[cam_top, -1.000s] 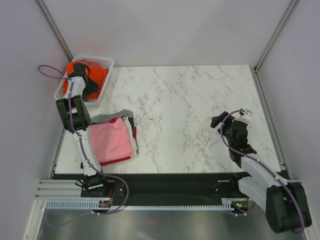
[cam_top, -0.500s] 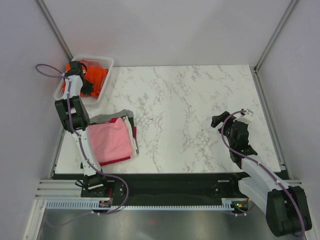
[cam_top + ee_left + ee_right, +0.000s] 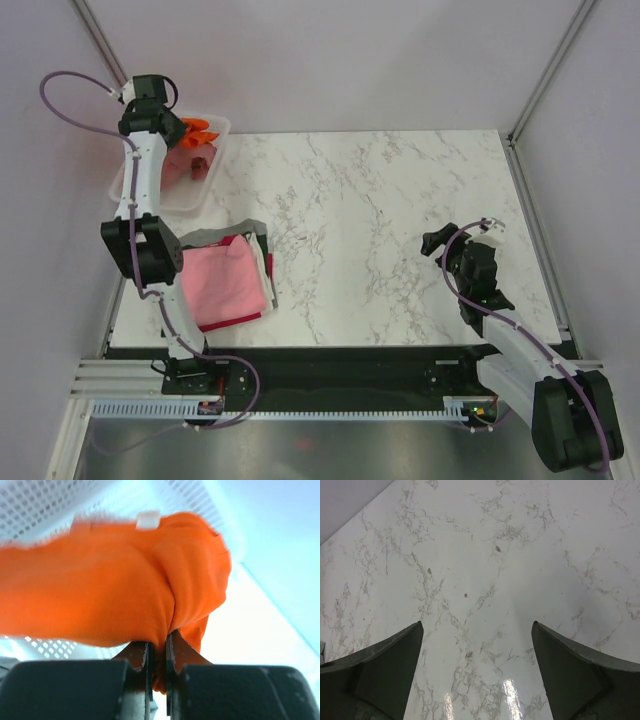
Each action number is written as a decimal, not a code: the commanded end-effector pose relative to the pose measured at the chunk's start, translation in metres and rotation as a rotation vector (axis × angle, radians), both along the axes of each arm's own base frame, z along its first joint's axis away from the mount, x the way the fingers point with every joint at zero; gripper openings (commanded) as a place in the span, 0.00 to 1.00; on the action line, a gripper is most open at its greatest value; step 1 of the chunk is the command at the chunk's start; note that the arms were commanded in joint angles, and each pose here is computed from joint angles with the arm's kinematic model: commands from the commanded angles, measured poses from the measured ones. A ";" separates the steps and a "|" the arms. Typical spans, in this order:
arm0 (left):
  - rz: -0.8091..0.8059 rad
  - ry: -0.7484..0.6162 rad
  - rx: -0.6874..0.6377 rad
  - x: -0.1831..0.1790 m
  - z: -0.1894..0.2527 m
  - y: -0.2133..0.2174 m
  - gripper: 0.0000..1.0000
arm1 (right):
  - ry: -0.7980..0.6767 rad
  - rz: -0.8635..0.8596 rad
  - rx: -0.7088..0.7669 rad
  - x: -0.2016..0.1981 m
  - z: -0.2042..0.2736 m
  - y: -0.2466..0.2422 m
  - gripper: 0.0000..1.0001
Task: Fold and stack the t-shirts
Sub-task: Grab the tshirt from the pile
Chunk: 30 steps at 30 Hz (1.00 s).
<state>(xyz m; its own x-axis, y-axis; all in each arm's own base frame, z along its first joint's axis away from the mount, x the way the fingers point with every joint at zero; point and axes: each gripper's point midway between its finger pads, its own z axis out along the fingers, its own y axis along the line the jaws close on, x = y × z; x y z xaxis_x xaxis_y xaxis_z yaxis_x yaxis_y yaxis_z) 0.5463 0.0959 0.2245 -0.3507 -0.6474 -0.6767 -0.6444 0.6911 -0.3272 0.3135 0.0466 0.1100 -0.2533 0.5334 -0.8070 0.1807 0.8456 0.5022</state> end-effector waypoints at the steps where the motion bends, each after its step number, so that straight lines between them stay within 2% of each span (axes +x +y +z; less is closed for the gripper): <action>1: 0.048 -0.229 0.071 -0.020 0.107 -0.006 0.02 | -0.034 0.008 0.015 0.004 0.009 0.002 0.98; 6: 0.024 -0.357 0.125 -0.036 0.163 -0.038 0.02 | -0.035 0.005 0.009 0.004 0.010 0.001 0.98; 10: 0.045 -0.392 0.145 -0.035 0.174 -0.032 0.02 | -0.037 -0.004 0.007 0.003 0.010 0.000 0.98; 13: 0.062 -0.326 0.189 -0.020 0.148 -0.017 0.02 | -0.034 -0.003 0.007 0.003 0.010 0.000 0.98; 15: 0.089 -0.289 0.168 -0.012 0.126 0.003 0.02 | -0.031 -0.001 0.006 0.003 0.009 0.000 0.98; 21: 0.189 -0.262 0.163 -0.011 0.111 0.062 0.02 | -0.034 -0.002 0.008 0.003 0.009 0.000 0.98; 24: 0.173 -0.241 0.106 -0.006 0.092 0.061 0.02 | -0.029 0.003 0.013 0.004 0.008 0.001 0.98; 27: 0.109 -0.203 0.015 0.002 0.063 0.042 0.02 | -0.023 0.006 0.012 0.005 0.006 0.002 0.98; 30: 0.104 -0.096 -0.025 -0.003 0.011 0.029 0.02 | -0.018 0.006 0.012 0.005 0.004 0.002 0.98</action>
<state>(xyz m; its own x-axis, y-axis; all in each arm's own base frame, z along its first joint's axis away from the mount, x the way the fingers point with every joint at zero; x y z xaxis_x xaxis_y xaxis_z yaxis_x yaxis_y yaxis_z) 0.5356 0.1555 0.2535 -0.1857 -0.6527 -0.7345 -0.7111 0.6052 -0.3580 0.3133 0.0471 0.1049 -0.2686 0.5311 -0.8036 0.1868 0.8472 0.4974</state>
